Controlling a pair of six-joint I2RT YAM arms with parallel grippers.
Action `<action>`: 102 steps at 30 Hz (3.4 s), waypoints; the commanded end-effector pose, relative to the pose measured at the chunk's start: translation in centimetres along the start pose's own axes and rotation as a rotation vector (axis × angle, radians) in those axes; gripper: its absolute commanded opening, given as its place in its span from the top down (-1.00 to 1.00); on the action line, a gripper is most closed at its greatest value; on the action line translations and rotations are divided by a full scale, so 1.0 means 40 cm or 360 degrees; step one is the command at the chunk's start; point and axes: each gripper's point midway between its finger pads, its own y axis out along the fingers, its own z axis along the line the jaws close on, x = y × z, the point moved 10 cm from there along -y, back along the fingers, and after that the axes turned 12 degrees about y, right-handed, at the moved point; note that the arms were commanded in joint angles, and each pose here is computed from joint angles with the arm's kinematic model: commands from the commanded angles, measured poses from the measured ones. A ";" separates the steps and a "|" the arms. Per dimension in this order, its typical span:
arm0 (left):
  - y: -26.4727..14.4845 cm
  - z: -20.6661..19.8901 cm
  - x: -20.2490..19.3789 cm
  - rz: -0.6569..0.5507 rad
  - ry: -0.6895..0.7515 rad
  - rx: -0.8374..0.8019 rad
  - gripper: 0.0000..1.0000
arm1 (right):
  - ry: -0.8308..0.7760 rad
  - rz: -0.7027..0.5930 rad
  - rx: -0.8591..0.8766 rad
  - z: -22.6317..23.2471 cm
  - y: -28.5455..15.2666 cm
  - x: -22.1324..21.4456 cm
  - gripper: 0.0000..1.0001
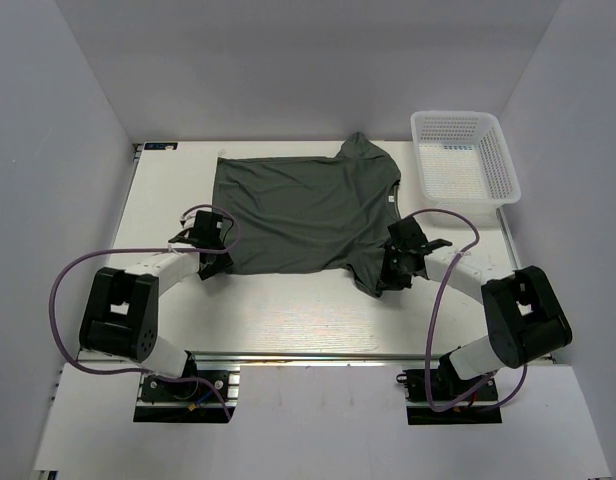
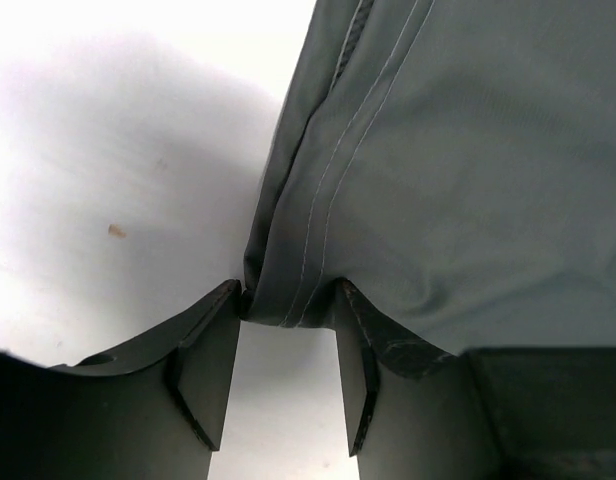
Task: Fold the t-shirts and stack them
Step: Grap the side of the flattened tshirt closest away from the robot with both arms, then fold the flattened tshirt in 1/3 of the way
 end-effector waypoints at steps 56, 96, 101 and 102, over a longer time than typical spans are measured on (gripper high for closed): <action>-0.158 -0.035 0.161 -0.0139 -0.0162 -0.0109 1.00 | -0.0024 -0.0193 -0.0061 0.124 -0.180 0.205 1.00; -0.044 -0.090 0.318 -0.0178 0.0074 -0.0483 -1.00 | -0.0412 -0.0107 0.0382 0.161 -0.088 0.355 -0.56; 0.004 -0.094 0.268 -0.0082 0.0104 -0.0571 -1.00 | -0.0430 0.0025 0.0430 0.177 -0.018 0.334 -0.56; 0.012 -0.093 0.264 -0.0071 0.0118 -0.0566 -1.00 | -0.0443 0.0019 0.0461 0.190 -0.016 0.340 -0.56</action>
